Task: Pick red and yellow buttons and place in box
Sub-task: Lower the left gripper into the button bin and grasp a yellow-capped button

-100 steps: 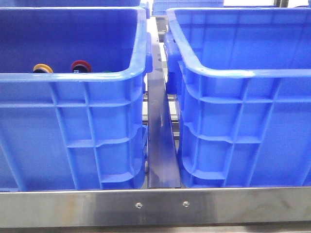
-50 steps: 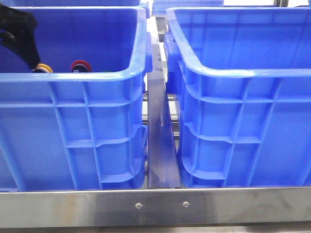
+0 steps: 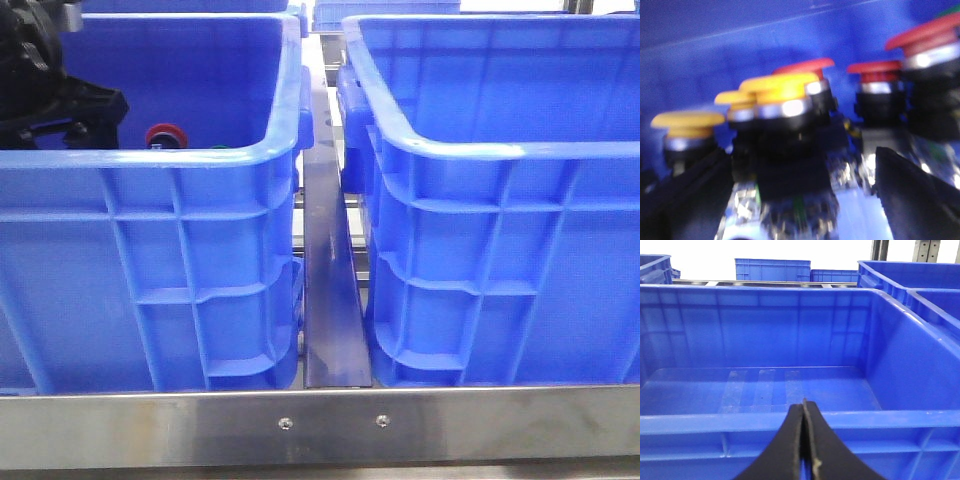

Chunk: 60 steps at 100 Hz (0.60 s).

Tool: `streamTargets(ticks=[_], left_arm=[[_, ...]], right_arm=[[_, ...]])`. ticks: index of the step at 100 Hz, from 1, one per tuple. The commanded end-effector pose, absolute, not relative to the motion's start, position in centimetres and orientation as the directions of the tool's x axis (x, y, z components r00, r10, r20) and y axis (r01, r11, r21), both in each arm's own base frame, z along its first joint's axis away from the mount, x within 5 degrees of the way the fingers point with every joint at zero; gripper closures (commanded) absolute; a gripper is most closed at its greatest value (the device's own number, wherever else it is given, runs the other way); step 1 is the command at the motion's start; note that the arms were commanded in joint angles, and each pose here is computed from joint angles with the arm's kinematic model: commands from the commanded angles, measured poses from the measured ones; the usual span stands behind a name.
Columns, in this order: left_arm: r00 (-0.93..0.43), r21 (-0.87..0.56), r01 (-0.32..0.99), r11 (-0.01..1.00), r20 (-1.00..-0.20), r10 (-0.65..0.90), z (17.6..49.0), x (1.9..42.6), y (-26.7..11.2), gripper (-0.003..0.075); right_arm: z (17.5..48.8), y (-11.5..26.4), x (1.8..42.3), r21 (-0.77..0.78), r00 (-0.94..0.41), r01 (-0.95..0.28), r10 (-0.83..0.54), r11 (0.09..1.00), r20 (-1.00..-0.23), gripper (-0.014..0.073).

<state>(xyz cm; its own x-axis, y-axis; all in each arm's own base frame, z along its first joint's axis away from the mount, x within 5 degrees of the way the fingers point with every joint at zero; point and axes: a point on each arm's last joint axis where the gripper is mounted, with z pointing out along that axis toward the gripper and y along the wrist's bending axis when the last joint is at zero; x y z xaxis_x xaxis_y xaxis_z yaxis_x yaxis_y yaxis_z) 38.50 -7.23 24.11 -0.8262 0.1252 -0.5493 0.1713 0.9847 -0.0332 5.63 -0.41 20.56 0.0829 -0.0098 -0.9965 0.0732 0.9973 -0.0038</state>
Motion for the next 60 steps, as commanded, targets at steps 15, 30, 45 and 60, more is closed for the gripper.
streamTargets(ticks=[15, 30, 45, 60], left_arm=[[-0.758, -0.047, 0.166, 0.985, -0.645, 0.096, 26.6, 39.0, -7.4, 0.0209], [-0.756, -0.045, 0.166, 0.985, -0.648, 0.098, 26.6, 39.0, -7.4, 0.0418], [-0.753, -0.044, 0.167, 0.985, -0.651, 0.099, 26.7, 39.0, -7.4, 0.0587], [-0.725, -0.044, 0.169, 0.985, -0.683, 0.094, 28.5, 38.2, -7.3, 0.0594]], right_arm=[[22.1, -0.3, 5.2, -0.015, 0.204, 0.073, -0.03, 0.997, -0.978, 0.0654], [22.1, -0.3, 5.2, -0.015, 0.204, 0.073, -0.03, 0.997, -0.978, 0.0654], [22.1, -0.3, 5.2, -0.015, 0.204, 0.073, -0.03, 0.997, -0.978, 0.0654], [22.1, -0.3, 5.2, -0.015, 0.204, 0.073, -0.03, 0.997, -0.978, 0.0654]])
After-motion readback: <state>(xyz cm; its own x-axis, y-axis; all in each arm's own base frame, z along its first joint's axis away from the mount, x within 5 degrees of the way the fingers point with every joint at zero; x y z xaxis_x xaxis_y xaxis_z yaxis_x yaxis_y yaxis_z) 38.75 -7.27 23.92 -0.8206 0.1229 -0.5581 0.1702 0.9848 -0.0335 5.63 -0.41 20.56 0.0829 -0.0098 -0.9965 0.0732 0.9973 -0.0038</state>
